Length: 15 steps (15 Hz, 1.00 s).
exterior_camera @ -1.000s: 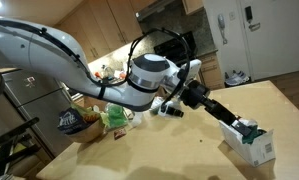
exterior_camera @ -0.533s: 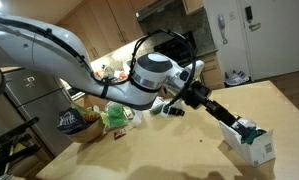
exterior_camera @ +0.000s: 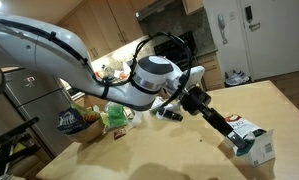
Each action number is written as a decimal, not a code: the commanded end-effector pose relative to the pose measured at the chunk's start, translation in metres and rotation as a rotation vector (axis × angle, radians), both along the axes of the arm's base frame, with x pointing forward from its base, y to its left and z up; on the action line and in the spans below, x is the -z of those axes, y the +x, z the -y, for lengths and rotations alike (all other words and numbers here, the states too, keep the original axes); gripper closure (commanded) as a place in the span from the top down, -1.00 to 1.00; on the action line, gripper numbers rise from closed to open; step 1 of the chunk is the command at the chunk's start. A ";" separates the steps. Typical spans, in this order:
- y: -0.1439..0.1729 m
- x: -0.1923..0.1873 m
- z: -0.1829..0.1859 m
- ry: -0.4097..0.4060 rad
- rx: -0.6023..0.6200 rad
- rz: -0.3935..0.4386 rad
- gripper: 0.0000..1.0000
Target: Take the white object from the table and place it in the box on the table
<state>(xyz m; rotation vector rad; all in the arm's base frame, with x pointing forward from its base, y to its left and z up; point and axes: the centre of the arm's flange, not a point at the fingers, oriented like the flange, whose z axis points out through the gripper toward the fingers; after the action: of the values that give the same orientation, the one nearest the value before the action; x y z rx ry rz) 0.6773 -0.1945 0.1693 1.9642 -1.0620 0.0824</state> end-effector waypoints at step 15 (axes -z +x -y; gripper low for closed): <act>-0.007 -0.003 0.007 -0.019 0.113 -0.096 -0.99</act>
<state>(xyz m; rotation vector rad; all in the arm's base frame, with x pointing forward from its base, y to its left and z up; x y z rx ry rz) 0.6699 -0.1995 0.1722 1.8772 -1.0951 -0.0582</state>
